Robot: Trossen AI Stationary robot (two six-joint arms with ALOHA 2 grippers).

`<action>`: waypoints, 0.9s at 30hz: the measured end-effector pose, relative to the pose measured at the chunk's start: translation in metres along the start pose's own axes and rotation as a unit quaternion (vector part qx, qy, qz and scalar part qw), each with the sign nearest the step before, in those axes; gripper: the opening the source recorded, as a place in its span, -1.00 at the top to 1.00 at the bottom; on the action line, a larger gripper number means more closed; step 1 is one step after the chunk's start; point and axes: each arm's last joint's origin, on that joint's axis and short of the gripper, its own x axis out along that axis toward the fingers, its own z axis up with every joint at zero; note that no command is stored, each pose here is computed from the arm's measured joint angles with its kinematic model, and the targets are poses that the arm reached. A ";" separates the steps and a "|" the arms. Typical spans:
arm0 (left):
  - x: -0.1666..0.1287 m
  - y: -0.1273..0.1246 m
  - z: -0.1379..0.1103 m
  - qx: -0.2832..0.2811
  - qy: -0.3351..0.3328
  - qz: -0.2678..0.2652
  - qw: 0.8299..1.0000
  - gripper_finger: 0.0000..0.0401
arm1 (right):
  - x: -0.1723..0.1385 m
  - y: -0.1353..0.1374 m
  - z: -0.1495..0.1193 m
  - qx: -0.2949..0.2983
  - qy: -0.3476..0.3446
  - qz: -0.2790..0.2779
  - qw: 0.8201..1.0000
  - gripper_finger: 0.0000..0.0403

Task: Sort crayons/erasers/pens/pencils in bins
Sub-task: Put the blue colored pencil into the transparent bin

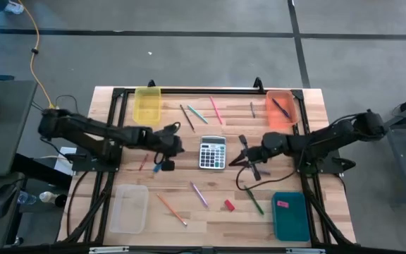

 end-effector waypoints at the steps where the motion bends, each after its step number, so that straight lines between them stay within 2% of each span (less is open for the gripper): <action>1: -0.007 0.004 0.003 0.000 0.021 0.003 1.000 1.00 | -0.001 -0.002 -0.001 -0.002 0.002 0.001 1.000 1.00; 6: -0.028 0.024 0.003 -0.007 0.137 0.016 0.990 1.00 | -0.002 -0.007 -0.002 -0.006 0.002 0.003 1.000 1.00; 9: -0.030 0.038 -0.005 -0.012 0.177 0.021 0.984 1.00 | -0.002 -0.008 -0.002 0.002 0.002 0.003 1.000 1.00; 17: -0.018 0.064 -0.018 -0.031 0.215 0.007 0.976 0.94 | -0.001 -0.001 -0.002 0.011 0.004 0.018 1.000 1.00; 27: 0.016 0.067 -0.033 -0.011 0.284 -0.024 0.958 0.56 | -0.001 -0.001 -0.002 0.013 0.004 0.018 1.000 1.00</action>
